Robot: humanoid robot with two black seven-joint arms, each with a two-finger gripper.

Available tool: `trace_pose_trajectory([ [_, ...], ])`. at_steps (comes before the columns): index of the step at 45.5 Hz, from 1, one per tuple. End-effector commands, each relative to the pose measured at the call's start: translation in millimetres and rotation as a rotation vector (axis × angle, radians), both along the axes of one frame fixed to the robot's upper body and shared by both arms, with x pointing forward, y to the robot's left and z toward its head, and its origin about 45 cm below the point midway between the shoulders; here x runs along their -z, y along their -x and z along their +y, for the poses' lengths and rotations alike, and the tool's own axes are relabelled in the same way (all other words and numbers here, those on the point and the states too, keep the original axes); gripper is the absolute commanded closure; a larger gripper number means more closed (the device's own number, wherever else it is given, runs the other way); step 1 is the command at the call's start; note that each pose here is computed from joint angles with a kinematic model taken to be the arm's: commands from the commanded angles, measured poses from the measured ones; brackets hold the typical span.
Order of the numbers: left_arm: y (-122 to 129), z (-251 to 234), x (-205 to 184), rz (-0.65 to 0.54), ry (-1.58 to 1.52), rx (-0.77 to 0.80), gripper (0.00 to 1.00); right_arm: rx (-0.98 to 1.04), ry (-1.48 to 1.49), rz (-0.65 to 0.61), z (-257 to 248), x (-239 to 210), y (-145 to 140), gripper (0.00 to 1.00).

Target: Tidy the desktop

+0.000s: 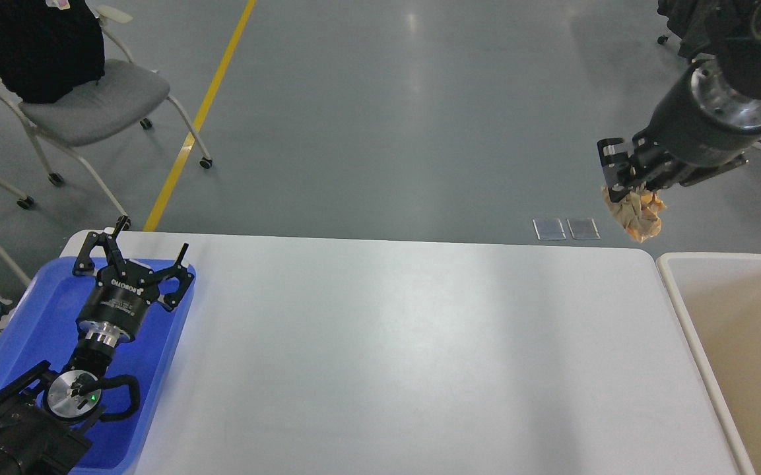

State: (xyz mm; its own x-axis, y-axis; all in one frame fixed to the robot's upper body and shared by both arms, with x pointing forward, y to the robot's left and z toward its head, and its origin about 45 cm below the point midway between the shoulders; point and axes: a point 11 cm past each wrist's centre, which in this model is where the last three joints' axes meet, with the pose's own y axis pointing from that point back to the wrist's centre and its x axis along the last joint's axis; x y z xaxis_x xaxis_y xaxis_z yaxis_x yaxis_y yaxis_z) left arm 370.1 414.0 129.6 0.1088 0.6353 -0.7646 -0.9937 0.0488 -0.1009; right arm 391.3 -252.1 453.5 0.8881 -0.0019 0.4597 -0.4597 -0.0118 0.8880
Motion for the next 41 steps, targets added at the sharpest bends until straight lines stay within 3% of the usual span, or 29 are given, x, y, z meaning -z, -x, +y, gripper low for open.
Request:
trace_pose_trajectory([
  [1,0.1,0.1,0.1,0.000,0.000,0.000,0.01,0.227,-0.146,-0.301,-91.6,-36.9,-15.4,1.00],
  [5,0.1,0.1,0.1,0.000,0.000,0.000,0.01,0.326,-0.210,-0.435,-127.4,-39.8,-19.6,1.00],
  [22,0.1,0.1,0.1,0.000,0.000,0.000,0.01,0.847,-0.358,-0.919,-283.4,20.9,-19.5,1.00],
  [35,0.1,0.1,0.1,0.000,0.000,0.000,0.01,1.237,-0.411,-1.135,-364.3,100.0,-19.9,1.00],
  [41,0.1,0.1,0.1,0.000,0.000,0.000,0.01,1.364,-0.362,-1.164,-376.6,143.4,-9.6,1.00],
])
